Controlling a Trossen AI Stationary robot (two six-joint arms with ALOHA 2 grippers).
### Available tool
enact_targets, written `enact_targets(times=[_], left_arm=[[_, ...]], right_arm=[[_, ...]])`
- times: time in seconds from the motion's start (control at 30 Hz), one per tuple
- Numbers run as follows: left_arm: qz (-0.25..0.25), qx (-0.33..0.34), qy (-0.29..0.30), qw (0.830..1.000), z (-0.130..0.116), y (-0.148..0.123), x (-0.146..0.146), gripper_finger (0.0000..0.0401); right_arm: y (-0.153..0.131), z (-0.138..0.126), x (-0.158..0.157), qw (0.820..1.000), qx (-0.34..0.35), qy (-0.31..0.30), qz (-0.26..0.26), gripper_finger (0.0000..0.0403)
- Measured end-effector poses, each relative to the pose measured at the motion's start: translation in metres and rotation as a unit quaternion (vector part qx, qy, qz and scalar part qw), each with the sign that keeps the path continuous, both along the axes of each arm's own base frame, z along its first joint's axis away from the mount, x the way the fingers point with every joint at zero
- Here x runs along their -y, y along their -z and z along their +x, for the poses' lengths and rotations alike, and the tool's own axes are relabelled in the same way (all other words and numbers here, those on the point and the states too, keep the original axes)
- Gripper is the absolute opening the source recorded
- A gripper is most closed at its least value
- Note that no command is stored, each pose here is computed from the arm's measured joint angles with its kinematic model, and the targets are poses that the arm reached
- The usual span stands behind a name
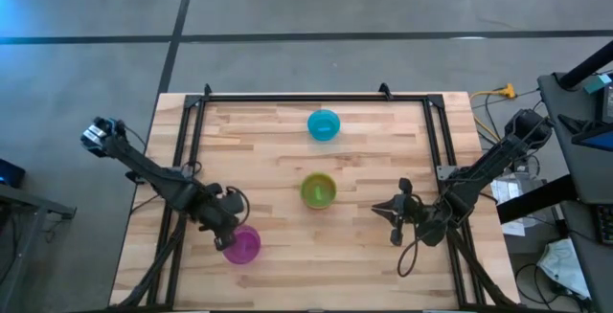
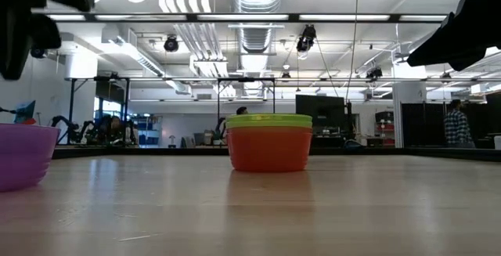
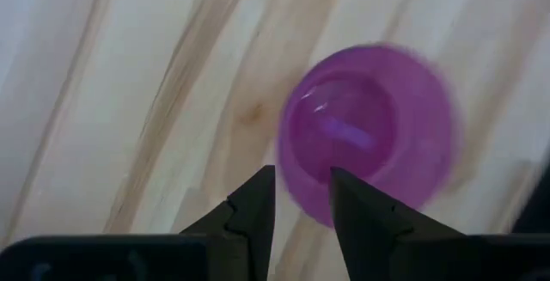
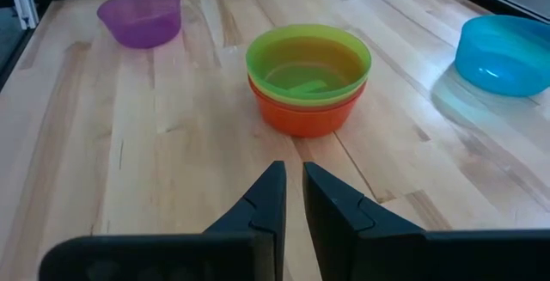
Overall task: Nest bowls inside each other
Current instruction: Stack the purple bowl on top of the green bowl
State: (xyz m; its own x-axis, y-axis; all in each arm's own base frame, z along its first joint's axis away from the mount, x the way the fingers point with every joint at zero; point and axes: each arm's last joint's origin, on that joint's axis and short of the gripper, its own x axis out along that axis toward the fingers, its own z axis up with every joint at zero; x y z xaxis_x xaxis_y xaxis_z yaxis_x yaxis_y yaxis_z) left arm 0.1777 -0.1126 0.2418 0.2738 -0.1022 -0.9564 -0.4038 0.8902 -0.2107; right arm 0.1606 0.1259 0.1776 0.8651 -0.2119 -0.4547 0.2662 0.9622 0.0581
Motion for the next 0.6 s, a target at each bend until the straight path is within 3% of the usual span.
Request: enact_targets(times=[0.6], left_arm=[[0.052, -0.063, 0.083, 0.993, 0.029, 0.034, 0.019, 0.0095]], right_arm=[[0.0, 0.0, 0.0, 1.0, 0.002, 0.003, -0.002, 0.0038]])
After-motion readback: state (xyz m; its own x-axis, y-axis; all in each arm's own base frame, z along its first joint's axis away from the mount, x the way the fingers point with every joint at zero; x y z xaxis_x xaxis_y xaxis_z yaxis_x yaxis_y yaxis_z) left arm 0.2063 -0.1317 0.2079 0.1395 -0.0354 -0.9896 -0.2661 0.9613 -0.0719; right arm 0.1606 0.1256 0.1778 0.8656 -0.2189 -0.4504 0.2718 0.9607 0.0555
